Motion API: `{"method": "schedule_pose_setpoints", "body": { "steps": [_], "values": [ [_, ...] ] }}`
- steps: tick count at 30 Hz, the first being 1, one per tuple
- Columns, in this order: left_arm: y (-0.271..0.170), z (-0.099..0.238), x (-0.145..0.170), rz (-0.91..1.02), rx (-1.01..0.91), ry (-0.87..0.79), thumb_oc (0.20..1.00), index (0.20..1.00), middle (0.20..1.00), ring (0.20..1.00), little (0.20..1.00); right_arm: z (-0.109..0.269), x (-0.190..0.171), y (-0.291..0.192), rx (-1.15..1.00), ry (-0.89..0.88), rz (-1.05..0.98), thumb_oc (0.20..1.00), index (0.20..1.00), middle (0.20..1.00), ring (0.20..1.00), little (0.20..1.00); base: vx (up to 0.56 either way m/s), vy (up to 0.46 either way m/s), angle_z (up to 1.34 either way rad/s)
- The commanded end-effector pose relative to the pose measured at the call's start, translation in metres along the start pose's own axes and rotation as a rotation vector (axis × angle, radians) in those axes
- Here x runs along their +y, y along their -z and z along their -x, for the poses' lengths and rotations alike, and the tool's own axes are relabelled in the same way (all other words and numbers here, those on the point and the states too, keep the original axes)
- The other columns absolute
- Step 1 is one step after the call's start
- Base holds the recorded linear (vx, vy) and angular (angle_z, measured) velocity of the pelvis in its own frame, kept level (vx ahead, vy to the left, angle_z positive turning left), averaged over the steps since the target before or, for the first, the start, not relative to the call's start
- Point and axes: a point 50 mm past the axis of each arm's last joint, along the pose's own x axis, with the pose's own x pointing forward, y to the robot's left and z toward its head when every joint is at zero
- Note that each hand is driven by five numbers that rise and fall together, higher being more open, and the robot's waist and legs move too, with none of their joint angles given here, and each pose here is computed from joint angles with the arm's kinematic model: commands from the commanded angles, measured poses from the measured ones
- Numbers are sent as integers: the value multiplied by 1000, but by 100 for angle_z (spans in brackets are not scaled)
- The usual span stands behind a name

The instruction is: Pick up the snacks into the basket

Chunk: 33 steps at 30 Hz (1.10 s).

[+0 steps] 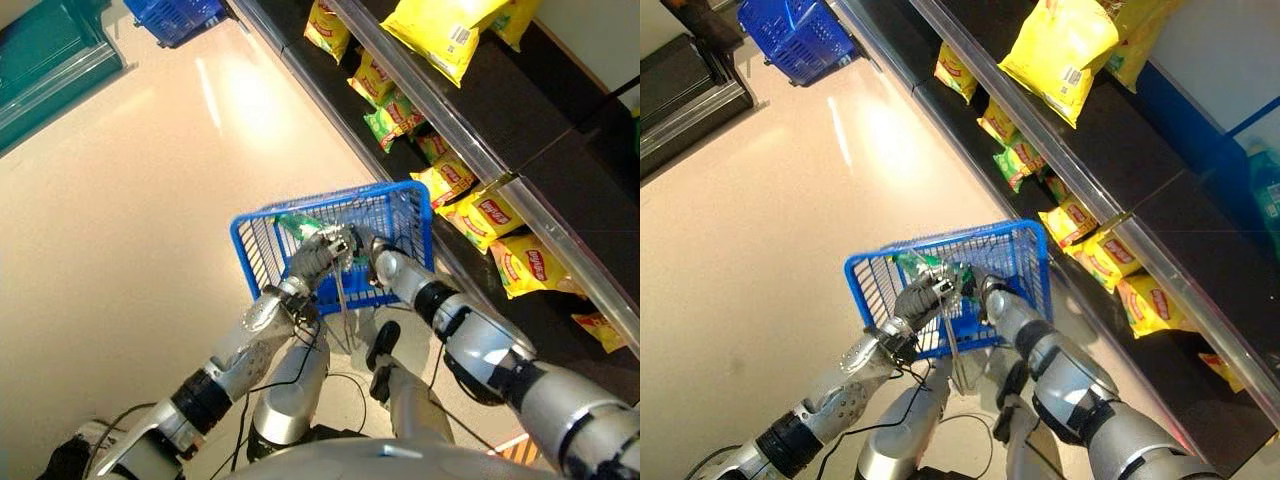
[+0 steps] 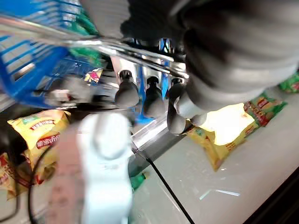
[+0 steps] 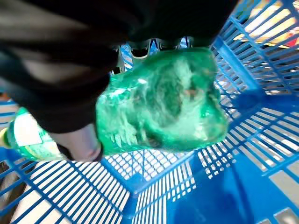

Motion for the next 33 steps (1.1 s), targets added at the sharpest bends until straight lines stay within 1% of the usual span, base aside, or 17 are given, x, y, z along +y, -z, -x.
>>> {"method": "schedule_pose_setpoints", "body": {
  "steps": [1,2,4,6,7,8,10,11,19,21,25,29,30,33],
  "values": [
    [-29,-9,-66,73,-149,321,200,200,200,200,200,-6,-13,-69,-208,76,-177,200,200,200,200,200,46,70,2],
    [-27,-10,-68,79,-135,328,200,200,200,200,200,-7,-23,-75,-210,106,-254,200,200,200,200,200,45,65,3],
    [-25,-11,-69,89,-121,332,200,200,200,200,200,-8,-32,-75,-199,126,-289,200,200,200,200,200,53,76,5],
    [-22,-11,-71,93,-103,340,200,200,200,200,200,-9,-42,-79,-201,149,-281,200,200,200,200,200,41,67,5],
    [-22,-11,-70,92,-99,338,200,200,200,200,200,-10,-44,-79,-194,152,-288,539,539,539,539,539,24,43,6],
    [-22,-12,-70,92,-99,339,200,200,200,200,200,-10,-45,-80,-195,152,-288,1000,1000,1000,1000,1000,35,47,7],
    [-22,-12,-71,86,-94,343,200,200,200,200,200,-11,-49,-80,-186,154,-255,1000,1000,1000,1000,1000,43,44,5],
    [-23,-13,-71,80,-95,344,200,200,200,200,200,-12,-50,-74,-152,152,-206,1000,1000,1000,1000,1000,51,41,4],
    [-21,-15,-73,86,-75,344,200,200,200,200,200,-11,-37,-47,-50,113,-172,1000,1000,1000,1000,1000,47,31,6],
    [-22,-16,-73,79,-77,345,200,200,200,200,200,-12,-39,-51,-64,118,-173,1000,1000,1000,1000,1000,8,43,7],
    [-21,-16,-73,83,-69,359,200,200,200,200,200,-11,-41,-45,-60,124,-174,1000,1000,1000,1000,1000,0,12,25],
    [-22,-14,-69,95,-79,344,200,200,200,200,200,-9,-29,-39,-71,90,-155,1000,1000,1000,1000,1000,42,-69,39],
    [-25,-10,-61,102,-99,309,200,200,200,200,200,-5,-14,-35,-111,53,-159,1000,1000,1000,1000,1000,41,-126,-9],
    [-34,1,-38,103,-171,192,200,200,200,200,200,15,6,-27,-245,-13,-163,1000,1000,1000,1000,1000,19,-140,33]
  ]
}}
